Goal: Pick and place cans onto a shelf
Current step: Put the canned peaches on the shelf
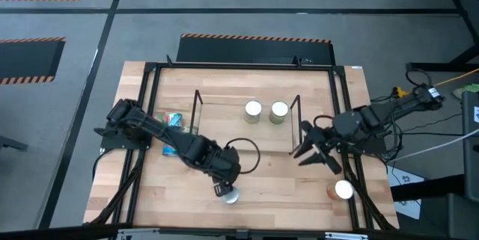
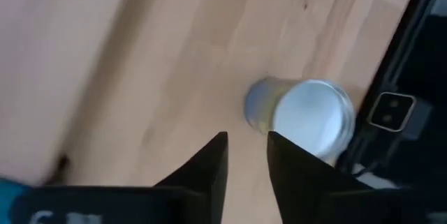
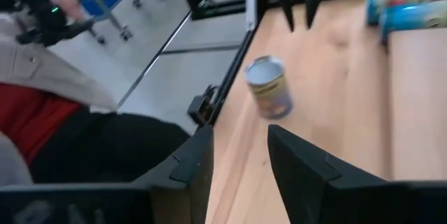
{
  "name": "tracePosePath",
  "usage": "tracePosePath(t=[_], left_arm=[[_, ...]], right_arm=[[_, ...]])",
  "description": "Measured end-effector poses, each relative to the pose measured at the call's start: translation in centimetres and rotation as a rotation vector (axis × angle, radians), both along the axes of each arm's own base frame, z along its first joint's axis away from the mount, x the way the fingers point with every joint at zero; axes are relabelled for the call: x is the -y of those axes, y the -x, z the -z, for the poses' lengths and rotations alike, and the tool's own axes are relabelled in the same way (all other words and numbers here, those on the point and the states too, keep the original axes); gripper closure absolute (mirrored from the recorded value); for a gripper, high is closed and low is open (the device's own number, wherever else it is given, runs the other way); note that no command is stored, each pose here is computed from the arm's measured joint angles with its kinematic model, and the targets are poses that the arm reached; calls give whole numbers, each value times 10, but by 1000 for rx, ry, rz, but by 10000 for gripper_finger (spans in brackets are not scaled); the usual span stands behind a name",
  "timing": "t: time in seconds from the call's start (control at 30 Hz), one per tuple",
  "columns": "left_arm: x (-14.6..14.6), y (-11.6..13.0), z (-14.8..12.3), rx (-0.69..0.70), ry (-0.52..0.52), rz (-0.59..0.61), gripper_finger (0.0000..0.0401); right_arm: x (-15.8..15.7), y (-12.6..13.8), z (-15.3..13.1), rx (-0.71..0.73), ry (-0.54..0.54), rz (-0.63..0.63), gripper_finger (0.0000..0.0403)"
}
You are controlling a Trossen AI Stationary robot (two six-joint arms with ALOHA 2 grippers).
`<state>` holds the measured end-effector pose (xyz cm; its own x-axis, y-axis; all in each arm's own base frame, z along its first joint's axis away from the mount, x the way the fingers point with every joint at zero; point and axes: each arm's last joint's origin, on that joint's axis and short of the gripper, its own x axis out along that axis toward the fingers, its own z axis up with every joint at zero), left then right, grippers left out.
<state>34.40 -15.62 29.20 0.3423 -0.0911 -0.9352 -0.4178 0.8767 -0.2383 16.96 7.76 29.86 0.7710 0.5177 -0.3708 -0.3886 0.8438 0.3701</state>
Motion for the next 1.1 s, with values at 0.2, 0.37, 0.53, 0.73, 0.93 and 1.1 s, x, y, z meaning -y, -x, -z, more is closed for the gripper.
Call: tracePosePath(t=[0.2, 0.37, 0.53, 0.73, 0.93, 1.1], left_arm=[[13, 7, 13, -46, 72, -189, 276], [24, 10, 20, -35, 126, -265, 278], [33, 10, 29, -2, 175, -292, 278], [37, 13, 40, -16, 196, -344, 279], [36, 14, 50, -23, 200, -375, 279], [38, 12, 56, 8, 227, -372, 279]], right_arm=[[-16, 1, 6, -28, 17, -80, 262], [-26, 1, 11, -52, 32, -125, 262], [-33, -2, 16, -53, 78, -164, 262], [-35, -6, 21, -74, 96, -169, 262], [-36, -6, 22, -78, 98, -169, 262], [-36, -6, 22, -78, 98, -169, 262]])
